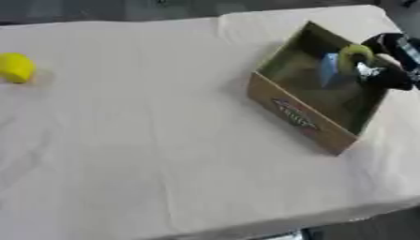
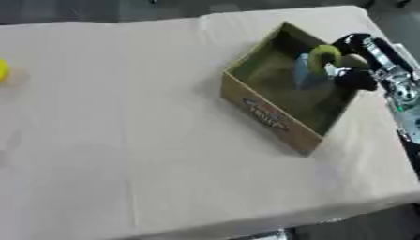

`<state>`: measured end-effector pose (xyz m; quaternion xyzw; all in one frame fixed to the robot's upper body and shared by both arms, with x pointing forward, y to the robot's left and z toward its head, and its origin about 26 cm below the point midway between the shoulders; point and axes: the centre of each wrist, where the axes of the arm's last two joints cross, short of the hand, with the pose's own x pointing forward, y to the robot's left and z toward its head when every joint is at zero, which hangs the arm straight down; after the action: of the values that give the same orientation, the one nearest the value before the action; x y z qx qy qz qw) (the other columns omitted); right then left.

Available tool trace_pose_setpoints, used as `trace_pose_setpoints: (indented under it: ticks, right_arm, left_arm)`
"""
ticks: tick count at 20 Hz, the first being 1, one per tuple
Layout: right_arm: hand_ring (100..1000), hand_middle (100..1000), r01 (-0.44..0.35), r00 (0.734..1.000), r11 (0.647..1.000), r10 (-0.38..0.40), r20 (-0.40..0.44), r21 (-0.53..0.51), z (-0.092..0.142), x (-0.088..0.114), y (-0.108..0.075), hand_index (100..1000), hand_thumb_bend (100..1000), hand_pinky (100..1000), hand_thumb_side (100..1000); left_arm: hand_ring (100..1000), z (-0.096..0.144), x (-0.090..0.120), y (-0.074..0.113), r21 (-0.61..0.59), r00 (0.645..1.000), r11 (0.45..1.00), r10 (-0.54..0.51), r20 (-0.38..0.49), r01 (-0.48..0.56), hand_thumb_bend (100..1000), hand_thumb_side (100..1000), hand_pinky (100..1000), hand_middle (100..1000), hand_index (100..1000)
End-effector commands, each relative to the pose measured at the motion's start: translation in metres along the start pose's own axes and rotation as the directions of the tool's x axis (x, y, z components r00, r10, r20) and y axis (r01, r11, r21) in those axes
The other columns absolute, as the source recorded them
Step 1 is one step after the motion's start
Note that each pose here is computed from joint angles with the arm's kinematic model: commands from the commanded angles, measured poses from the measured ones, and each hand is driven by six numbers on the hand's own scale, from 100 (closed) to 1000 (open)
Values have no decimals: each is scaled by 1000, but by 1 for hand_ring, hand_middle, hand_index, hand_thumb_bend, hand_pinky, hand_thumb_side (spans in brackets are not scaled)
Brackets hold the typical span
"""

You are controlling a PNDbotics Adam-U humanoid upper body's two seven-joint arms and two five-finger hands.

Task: Pick up the objects with one hand, pass them to the other hand, and then place them into the box on the other side of the table.

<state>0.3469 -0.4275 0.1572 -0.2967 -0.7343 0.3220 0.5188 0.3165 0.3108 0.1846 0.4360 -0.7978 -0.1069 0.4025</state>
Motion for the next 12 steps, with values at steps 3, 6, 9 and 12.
trace_pose_setpoints:
  ticks: [3,6,9,12]
  right_arm:
    - [864,883,-117,992,992,114,54,48,-2,7,-15,862,100,1000,212]
    - [908,938,-158,985,984,152,77,87,-2,10,-16,920,100,1000,210]
    - [905,952,-182,980,978,173,95,100,-3,13,-18,936,100,1000,202]
    - [898,944,-179,981,978,168,102,105,-3,15,-19,930,100,1000,197]
  left_arm:
    - [582,-8,3,12,25,999,999,-26,30,25,473,734,731,571,756]
    - [582,-8,3,12,22,999,999,-27,30,27,474,733,732,572,757]
    - [582,-8,3,12,18,999,999,-30,30,30,474,732,732,573,757]
    - [582,-8,4,12,17,999,999,-33,32,32,475,729,732,573,758]
